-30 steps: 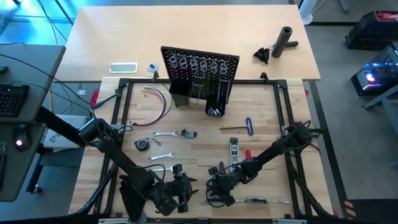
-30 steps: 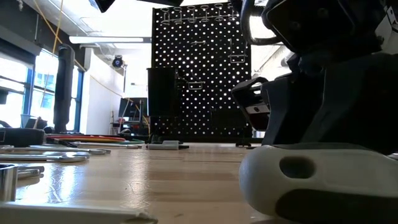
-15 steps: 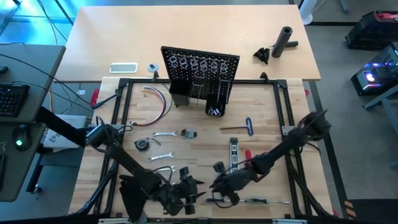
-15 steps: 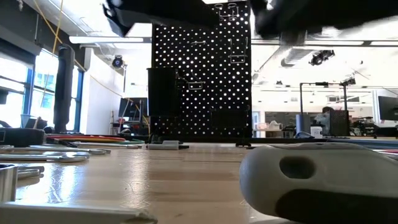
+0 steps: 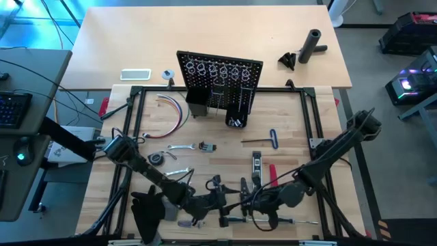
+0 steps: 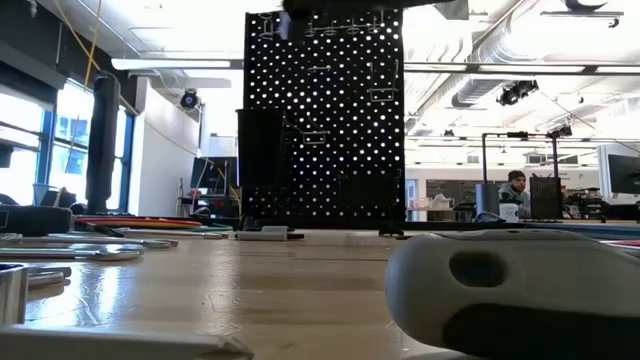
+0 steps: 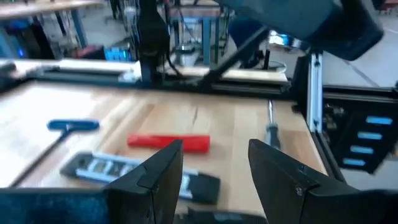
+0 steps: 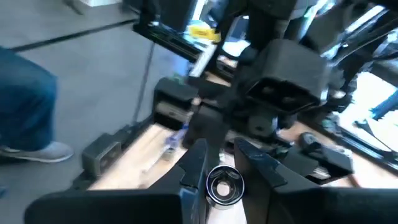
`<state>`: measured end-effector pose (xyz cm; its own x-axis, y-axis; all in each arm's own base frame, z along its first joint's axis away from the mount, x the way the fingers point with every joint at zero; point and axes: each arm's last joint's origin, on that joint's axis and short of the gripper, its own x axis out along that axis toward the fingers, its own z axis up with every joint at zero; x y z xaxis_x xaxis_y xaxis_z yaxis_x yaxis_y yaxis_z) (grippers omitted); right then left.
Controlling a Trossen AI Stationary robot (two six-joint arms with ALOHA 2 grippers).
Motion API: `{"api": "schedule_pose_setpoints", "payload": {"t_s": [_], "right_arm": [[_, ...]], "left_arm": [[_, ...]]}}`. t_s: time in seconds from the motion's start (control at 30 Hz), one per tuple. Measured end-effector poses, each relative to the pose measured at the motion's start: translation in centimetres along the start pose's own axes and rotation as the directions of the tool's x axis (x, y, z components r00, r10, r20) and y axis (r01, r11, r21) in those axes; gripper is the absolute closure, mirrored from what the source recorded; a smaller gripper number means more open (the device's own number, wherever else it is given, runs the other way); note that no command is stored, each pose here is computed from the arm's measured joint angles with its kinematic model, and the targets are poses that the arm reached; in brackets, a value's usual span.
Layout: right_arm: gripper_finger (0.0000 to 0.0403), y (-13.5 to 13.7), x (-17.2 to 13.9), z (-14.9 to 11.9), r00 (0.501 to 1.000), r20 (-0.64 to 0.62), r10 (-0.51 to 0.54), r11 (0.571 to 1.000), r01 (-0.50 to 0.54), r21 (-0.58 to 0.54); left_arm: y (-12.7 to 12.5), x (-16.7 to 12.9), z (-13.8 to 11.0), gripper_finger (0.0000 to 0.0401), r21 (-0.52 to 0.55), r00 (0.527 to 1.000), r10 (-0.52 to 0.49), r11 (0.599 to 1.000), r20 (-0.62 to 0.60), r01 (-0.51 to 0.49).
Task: Hang tools onto peg board
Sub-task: Put the socket into the small black bin on the black pegboard
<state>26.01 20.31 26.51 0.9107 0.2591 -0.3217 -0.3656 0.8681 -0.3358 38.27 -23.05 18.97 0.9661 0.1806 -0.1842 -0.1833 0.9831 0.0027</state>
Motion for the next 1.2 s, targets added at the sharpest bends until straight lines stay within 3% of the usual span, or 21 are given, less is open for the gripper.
{"api": "schedule_pose_setpoints", "payload": {"t_s": [0.17,0.27,0.43,0.6,0.87,1.2], "right_arm": [[0.035,-1.1,-0.6,-1.0,0.976,-0.142,-0.164,0.986,0.159,-0.045],[0.035,-1.8,-0.6,-2.6,0.92,-0.283,-0.271,0.962,0.26,-0.079],[0.035,-3.2,-0.5,-5.5,0.843,-0.392,-0.367,0.927,0.364,-0.087],[0.035,-5.5,0.2,-8.8,0.797,-0.401,-0.452,0.881,0.468,-0.063],[0.035,-11.1,0.1,-13.4,0.715,-0.332,-0.615,0.764,0.645,-0.026],[0.035,-18.5,-1.3,-16.4,0.737,-0.299,-0.606,0.749,0.656,0.1]], "left_arm": [[1.3,1.4,-0.7,0.0224,0.041,0.999,0.014,0.999,-0.041,-0.012],[1.9,1.6,-1.8,0.0224,0.069,0.99,0.04,0.997,-0.134,-0.031],[2.1,0.9,-3.5,0.0224,0.129,0.96,0.084,0.99,-0.268,-0.05],[2.0,0.2,-4.4,0.0224,0.185,0.935,0.107,0.982,-0.339,-0.045],[1.9,-1.0,-5.4,0.0224,0.287,0.905,0.181,0.956,-0.386,-0.068],[2.2,-1.9,-6.2,0.0224,0.354,0.869,0.255,0.93,-0.425,-0.1]]}}
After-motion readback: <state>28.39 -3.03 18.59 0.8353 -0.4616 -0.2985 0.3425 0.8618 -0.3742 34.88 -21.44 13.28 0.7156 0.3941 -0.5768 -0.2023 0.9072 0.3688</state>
